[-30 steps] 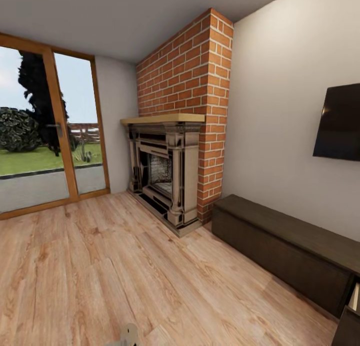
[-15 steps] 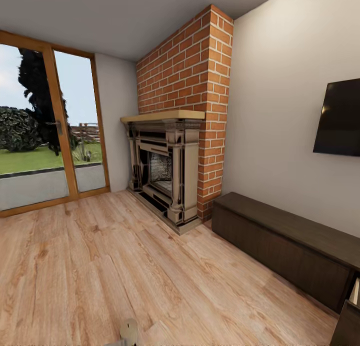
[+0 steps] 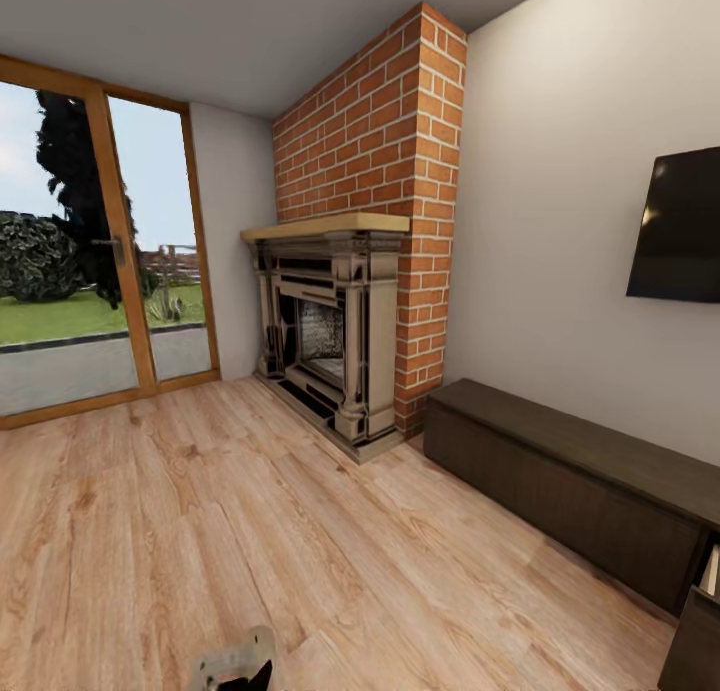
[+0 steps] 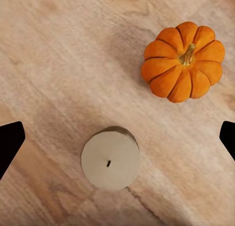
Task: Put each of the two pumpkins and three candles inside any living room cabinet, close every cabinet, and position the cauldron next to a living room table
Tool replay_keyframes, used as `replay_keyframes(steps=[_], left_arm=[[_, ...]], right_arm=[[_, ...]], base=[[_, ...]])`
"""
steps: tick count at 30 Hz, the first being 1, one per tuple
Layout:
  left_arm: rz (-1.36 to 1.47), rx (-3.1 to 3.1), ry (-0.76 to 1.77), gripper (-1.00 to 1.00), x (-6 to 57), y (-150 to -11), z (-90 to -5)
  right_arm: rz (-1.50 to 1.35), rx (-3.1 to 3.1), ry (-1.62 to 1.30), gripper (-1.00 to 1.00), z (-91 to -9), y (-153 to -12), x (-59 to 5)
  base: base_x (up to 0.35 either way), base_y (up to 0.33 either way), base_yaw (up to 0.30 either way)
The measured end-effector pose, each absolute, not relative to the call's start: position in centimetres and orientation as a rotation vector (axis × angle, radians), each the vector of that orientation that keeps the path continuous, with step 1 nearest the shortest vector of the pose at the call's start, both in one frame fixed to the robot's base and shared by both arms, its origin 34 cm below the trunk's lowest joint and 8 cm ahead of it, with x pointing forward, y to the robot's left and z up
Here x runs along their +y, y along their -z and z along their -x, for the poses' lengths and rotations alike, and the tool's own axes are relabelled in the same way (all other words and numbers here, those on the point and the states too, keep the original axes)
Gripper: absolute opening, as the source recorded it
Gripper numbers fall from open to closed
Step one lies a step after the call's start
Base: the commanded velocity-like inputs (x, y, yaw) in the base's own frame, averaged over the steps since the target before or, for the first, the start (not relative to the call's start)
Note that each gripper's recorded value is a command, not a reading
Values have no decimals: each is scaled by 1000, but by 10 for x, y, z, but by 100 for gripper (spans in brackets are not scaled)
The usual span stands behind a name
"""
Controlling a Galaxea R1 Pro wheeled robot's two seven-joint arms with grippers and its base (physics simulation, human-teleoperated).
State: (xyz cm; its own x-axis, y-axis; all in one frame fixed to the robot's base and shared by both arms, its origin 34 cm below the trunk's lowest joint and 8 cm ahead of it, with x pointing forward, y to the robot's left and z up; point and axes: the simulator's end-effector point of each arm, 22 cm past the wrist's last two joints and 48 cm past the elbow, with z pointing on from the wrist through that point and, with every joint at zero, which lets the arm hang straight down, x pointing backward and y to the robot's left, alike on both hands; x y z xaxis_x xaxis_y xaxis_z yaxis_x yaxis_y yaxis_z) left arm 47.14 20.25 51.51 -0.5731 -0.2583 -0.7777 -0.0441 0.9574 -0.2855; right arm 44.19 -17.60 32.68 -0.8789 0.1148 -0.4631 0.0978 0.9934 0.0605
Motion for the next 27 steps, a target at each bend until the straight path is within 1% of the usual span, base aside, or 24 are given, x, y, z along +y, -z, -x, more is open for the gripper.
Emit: replay_keyframes(steps=[4, 9, 17, 27], left_arm=[[282, 2249, 251, 100, 243, -511, -470], [308, 2263, 242, 100, 259, -515, -481], [307, 2258, 261, 100, 259, -510, -487], [247, 2236, 402, 100, 234, -494, -483]], right_arm=[[-129, 2649, -45, 100, -440, -318, -175], [-96, 2645, -40, 100, -438, -308, -173], [-88, 2641, -39, 100, -435, -291, -172], [-82, 2642, -61, 100, -429, -270, -159]], base=[[0, 0, 0], [0, 0, 0], [0, 0, 0], [0, 0, 0]])
